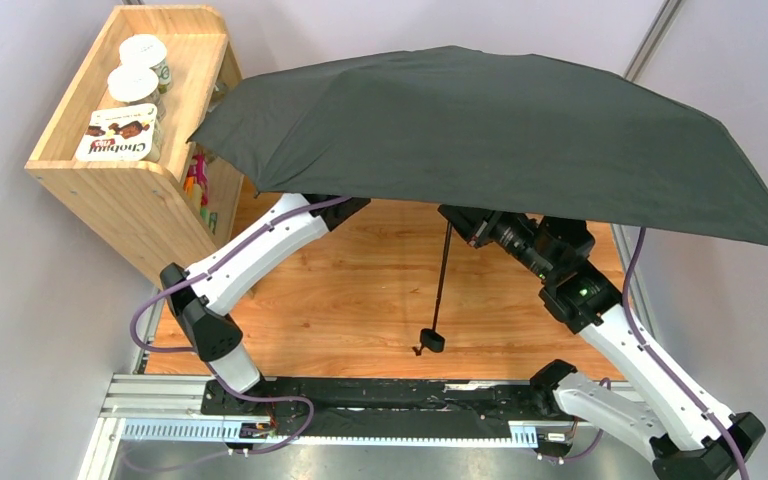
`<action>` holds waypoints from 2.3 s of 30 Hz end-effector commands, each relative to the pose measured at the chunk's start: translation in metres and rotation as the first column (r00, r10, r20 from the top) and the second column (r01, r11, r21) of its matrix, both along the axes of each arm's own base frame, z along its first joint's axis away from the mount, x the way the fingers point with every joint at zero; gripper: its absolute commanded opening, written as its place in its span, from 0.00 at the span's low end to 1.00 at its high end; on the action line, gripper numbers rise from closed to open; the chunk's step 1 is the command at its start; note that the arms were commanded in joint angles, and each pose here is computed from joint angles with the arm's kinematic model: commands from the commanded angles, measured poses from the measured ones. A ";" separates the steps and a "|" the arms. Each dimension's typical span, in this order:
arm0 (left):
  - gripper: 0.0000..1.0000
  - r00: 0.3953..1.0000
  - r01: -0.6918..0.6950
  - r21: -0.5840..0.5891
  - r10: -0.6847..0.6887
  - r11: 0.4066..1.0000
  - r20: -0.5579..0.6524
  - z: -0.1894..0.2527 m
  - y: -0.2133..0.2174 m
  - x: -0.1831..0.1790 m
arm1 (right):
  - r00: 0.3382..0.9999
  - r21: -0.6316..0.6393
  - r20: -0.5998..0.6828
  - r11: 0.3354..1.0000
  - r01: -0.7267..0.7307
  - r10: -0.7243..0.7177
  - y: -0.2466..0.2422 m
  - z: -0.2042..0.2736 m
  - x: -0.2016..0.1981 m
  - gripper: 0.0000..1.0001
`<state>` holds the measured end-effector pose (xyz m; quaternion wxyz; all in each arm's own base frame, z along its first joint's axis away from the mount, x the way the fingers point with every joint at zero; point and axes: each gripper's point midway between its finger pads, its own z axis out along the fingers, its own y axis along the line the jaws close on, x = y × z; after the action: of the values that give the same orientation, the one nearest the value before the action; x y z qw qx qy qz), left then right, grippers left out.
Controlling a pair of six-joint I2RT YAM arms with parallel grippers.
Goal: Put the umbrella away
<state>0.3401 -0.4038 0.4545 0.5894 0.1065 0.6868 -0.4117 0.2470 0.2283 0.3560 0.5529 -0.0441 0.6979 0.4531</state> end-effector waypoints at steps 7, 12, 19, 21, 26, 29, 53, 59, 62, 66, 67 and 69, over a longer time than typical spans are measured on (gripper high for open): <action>0.66 0.969 -0.005 -0.229 0.061 0.973 0.238 0.068 0.020 0.003 | 0.989 0.044 0.146 0.999 -0.027 0.021 -0.003 0.041 -0.013 0.00; 0.66 0.950 0.033 -0.290 0.060 0.957 0.308 0.080 0.019 -0.002 | 0.994 0.023 0.107 1.000 -0.010 0.007 -0.004 0.027 -0.010 0.00; 0.68 0.923 0.029 -0.398 0.128 0.917 0.363 0.089 0.030 -0.002 | 0.997 0.003 0.080 1.000 0.017 -0.017 -0.003 0.016 -0.002 0.00; 0.68 0.934 0.016 -0.381 0.122 0.924 0.335 0.085 0.025 0.003 | 0.997 0.003 0.076 1.000 0.009 -0.009 -0.001 0.015 -0.002 0.00; 0.57 0.930 -0.014 -0.398 0.158 0.917 0.331 0.086 0.029 0.008 | 0.996 -0.015 0.084 1.000 0.023 -0.022 -0.001 0.017 -0.001 0.00; 0.54 0.940 -0.033 -0.367 0.154 0.930 0.306 0.081 0.027 0.012 | 0.995 -0.025 0.094 0.999 0.021 -0.019 0.000 0.017 -0.001 0.00; 0.58 0.950 0.026 -0.297 0.069 0.955 0.304 0.079 0.017 0.015 | 0.979 -0.180 0.172 0.980 -0.078 0.110 0.011 0.015 -0.021 0.00; 0.44 0.943 0.001 -0.312 0.103 0.950 0.317 0.083 0.020 0.020 | 0.977 -0.189 0.179 0.979 -0.081 0.116 0.015 0.016 -0.024 0.00; 0.21 0.929 -0.001 -0.348 0.129 0.937 0.346 0.087 0.024 0.019 | 0.980 -0.205 0.164 0.976 -0.076 0.111 0.017 0.009 -0.022 0.00; 0.00 0.955 0.000 -0.286 0.085 0.958 0.286 0.076 0.018 0.020 | 0.986 -0.197 0.159 0.980 -0.007 0.039 0.010 0.004 -0.012 0.00; 0.00 0.965 0.016 -0.278 0.059 0.960 0.256 0.076 0.017 0.017 | 0.987 -0.197 0.161 0.980 0.023 0.009 0.006 0.004 -0.008 0.00; 0.00 0.993 0.017 -0.267 0.015 0.963 0.118 0.041 0.019 0.016 | 0.979 -0.251 0.204 0.968 0.025 0.028 0.008 -0.001 -0.004 0.00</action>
<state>0.3525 -0.4049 0.5030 0.6676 0.0739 0.5563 -0.4893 0.2433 0.2342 0.3487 0.5787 -0.1090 0.7136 0.3795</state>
